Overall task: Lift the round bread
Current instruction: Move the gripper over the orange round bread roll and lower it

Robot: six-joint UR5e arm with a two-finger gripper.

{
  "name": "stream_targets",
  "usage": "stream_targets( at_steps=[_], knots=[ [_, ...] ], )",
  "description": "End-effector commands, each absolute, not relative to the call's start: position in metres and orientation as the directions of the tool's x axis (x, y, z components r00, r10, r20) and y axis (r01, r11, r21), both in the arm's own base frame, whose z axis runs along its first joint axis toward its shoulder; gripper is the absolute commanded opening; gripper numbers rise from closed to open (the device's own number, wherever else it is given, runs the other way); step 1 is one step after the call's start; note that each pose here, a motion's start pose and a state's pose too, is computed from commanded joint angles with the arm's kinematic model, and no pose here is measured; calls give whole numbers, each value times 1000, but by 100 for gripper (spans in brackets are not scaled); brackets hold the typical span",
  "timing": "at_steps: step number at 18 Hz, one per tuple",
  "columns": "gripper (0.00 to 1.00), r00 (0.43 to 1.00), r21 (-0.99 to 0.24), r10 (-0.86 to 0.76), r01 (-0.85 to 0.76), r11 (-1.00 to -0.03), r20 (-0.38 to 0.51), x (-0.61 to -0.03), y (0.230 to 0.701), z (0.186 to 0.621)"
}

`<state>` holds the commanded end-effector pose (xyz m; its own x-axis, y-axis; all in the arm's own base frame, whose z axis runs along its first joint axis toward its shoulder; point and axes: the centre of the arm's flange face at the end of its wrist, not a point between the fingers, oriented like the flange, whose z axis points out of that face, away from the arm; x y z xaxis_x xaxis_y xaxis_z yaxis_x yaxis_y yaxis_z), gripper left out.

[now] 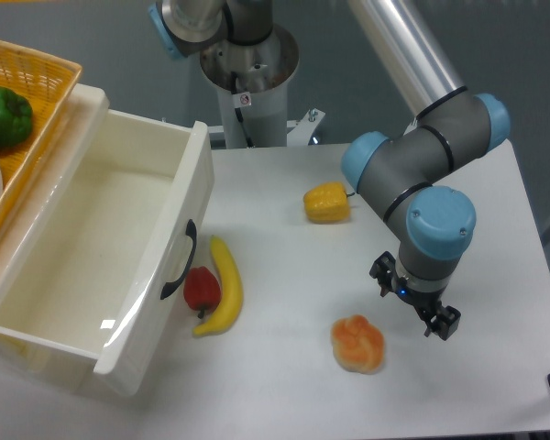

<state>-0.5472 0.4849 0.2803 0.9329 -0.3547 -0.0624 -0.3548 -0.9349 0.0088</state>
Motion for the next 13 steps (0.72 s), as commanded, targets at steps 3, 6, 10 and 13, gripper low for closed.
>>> stream_targets(
  at_steps=[3,6,10,13],
  knots=[
    [100,933,9,-355,-355,-935,-61,-546,485,280],
    [100,945,7,-322,-322,-947,-50,-541,487,275],
    [100,970,-5,-238,-238,-971,-58,-525,490,257],
    [100,974,-8,-219,-220,-975,-64,-523,491,254]
  ],
)
